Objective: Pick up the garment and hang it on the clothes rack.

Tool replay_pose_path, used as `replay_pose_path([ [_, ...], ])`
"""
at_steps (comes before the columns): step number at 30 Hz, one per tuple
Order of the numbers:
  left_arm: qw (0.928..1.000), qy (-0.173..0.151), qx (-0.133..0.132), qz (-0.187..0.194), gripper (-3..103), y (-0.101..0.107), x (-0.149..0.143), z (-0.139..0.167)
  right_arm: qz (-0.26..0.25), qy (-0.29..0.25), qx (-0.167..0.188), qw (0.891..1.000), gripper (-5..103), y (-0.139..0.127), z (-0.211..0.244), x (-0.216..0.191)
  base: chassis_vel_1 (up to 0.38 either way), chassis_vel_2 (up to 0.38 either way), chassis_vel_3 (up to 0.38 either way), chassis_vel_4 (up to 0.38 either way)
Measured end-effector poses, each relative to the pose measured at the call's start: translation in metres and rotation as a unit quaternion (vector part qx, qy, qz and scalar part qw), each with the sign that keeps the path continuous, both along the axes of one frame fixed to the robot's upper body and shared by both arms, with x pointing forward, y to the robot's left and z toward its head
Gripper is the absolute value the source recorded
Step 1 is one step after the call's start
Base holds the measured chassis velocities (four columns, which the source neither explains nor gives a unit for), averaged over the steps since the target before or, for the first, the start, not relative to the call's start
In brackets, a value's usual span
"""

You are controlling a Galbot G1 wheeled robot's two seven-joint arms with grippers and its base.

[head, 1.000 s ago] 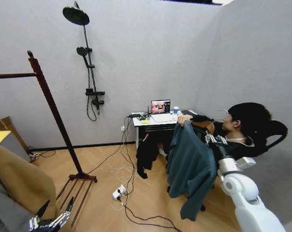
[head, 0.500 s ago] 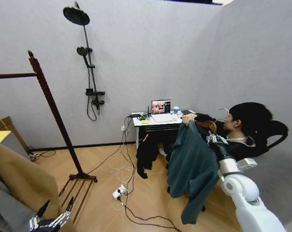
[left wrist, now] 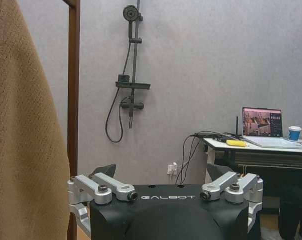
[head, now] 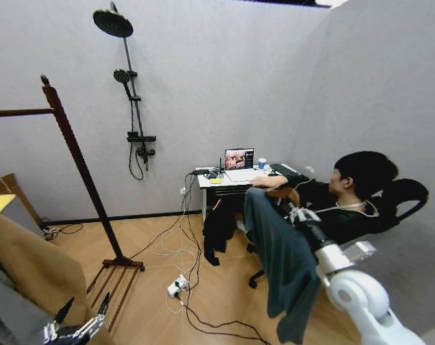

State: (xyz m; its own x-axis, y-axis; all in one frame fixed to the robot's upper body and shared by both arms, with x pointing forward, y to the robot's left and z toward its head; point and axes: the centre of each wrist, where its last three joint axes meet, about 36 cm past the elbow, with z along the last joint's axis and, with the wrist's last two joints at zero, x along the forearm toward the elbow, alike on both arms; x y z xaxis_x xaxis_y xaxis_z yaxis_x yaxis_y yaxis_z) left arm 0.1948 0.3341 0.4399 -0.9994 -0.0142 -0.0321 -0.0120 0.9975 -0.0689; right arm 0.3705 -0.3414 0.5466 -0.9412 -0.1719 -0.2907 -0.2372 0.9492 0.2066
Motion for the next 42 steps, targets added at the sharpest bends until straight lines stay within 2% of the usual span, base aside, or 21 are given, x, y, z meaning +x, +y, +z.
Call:
replay_pose_path([
  [4, 1.0, 0.0, 0.0, 0.0, 100, 0.0, 0.0, 0.0, -0.004, 0.005, -0.015, 1.0, 10, 0.001, -0.003, 0.001, 0.0, 0.0, 0.0, 0.0],
  [6, 1.0, 0.0, 0.0, 0.0, 100, 0.0, 0.0, 0.0, -0.032, 0.008, -0.039, 0.999, 10, 0.001, -0.004, 0.003, 0.0, 0.0, 0.0, 0.0],
  [11, 1.0, 0.0, 0.0, 0.0, 100, 0.0, 0.0, 0.0, -0.054, 0.019, -0.037, 0.998, 10, 0.001, -0.006, 0.002, 0.0, 0.0, 0.0, 0.0],
  [22, 1.0, 0.0, 0.0, 0.0, 100, 0.0, 0.0, 0.0, -0.056, 0.019, -0.031, 0.998, 10, -0.002, -0.009, -0.004, 0.016, 0.016, 0.014, 0.014],
  [42, 1.0, 0.0, 0.0, 0.0, 100, 0.0, 0.0, 0.0, -0.065, 0.004, -0.04, 0.997, 10, -0.007, -0.012, -0.003, 0.107, 0.106, 0.103, 0.103],
])
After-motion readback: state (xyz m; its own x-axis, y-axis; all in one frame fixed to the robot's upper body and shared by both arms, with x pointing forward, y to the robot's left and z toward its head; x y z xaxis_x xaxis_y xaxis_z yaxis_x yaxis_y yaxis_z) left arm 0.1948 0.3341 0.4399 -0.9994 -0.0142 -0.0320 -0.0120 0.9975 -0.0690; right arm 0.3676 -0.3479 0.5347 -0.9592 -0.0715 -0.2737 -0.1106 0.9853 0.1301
